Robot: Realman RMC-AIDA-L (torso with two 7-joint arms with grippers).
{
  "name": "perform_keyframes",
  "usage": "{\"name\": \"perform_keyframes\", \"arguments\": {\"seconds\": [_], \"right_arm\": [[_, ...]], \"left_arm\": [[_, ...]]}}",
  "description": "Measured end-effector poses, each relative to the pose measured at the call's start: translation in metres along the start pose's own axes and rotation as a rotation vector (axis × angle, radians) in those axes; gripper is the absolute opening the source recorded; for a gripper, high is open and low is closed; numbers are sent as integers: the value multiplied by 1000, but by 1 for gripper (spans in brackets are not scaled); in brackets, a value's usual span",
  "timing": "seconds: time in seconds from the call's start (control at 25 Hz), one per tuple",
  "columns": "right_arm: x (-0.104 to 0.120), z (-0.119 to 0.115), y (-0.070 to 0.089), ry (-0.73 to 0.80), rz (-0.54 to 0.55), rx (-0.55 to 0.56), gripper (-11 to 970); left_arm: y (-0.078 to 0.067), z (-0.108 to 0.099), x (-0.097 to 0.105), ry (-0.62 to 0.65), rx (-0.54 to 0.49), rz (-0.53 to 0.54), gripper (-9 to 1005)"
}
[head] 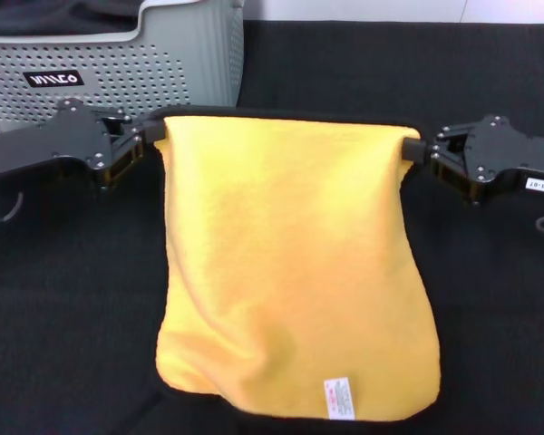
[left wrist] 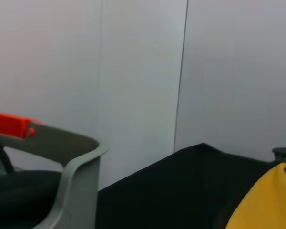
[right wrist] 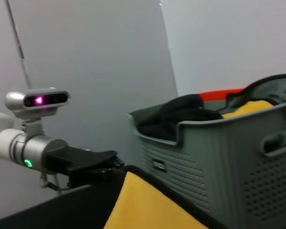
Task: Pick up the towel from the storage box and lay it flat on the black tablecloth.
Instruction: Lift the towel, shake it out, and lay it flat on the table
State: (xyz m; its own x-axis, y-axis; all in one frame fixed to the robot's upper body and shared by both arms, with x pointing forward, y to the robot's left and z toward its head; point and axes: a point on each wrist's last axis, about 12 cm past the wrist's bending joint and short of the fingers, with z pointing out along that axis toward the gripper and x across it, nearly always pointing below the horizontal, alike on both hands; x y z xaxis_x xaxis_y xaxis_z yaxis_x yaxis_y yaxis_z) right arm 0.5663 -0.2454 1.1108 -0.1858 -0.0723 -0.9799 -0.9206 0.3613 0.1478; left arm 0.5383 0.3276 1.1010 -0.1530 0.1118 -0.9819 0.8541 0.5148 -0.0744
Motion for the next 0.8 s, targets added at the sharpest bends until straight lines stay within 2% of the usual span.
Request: {"name": "perform_keyframes", "arguments": {"seconds": [0.2,0.4,0.8], "right_arm": [[-3,-3,-10,22,-5,52,11],[-5,0,-16,37,0,59,12],[-2,8,-19,63,22,62,13]], "left_arm": [[2,16,5,50,-23,33,12],[1,35,8,99,-9,70,12],[-1,42,11,105,-21,77,12]]}}
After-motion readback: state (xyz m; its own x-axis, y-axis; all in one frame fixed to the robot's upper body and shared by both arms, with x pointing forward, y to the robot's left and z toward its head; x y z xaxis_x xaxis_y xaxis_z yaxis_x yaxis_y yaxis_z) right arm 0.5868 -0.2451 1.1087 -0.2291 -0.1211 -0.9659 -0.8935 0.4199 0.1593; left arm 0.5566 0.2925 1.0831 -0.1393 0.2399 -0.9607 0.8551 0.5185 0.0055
